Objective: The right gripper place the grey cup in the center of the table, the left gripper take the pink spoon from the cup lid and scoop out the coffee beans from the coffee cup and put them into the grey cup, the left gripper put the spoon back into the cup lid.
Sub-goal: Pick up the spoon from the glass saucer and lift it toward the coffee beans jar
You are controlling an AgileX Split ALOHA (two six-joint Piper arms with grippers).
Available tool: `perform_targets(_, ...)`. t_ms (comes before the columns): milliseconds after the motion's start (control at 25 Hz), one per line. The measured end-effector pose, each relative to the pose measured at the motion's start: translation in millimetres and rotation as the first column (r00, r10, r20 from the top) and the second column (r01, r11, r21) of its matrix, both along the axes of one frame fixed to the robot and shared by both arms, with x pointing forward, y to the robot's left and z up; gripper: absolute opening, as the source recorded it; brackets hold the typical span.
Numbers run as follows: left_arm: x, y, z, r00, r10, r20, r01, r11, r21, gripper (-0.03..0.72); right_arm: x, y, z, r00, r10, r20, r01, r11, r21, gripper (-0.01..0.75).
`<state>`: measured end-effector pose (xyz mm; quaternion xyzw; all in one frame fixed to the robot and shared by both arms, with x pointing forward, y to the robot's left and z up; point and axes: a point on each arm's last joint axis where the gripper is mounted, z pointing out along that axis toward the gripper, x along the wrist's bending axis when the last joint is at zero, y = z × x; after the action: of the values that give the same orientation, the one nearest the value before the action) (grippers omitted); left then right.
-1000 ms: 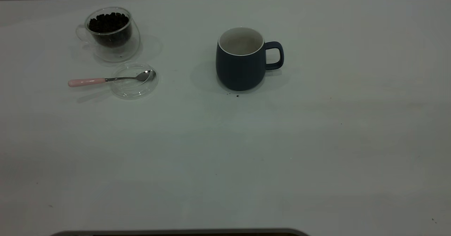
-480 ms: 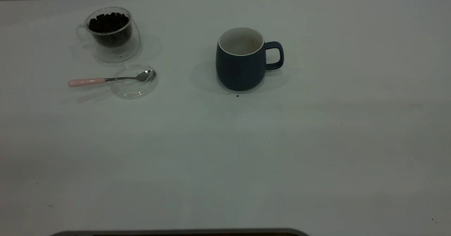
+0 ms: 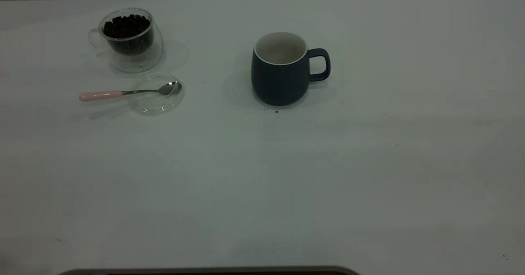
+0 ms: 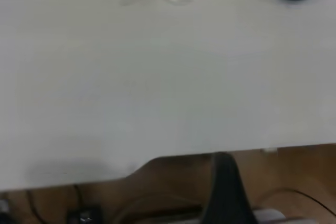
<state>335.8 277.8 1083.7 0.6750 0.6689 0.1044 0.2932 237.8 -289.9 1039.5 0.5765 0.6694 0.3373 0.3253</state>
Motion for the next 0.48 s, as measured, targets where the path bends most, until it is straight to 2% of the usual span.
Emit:
perform_targets(280,110,-3,-5,0.985,-0.049,-0.163,0.042,0.998,-0.044,0.571,0,0,0,1.0,0.0,0.0,0.0,1.0,0.0,0.591)
perform_targets(400,154,7,-21,0.97,-0.039,-0.239,0.022,0.997,-0.073,0.571,0,0,0,1.0,0.0,0.0,0.0,1.0,0.0,0.591)
perform_targets(480,180,19,-34,0.963,-0.052,-0.264,0.019,0.992,-0.123,0.571,0,0,0,1.0,0.0,0.0,0.0,1.0,0.0,0.591)
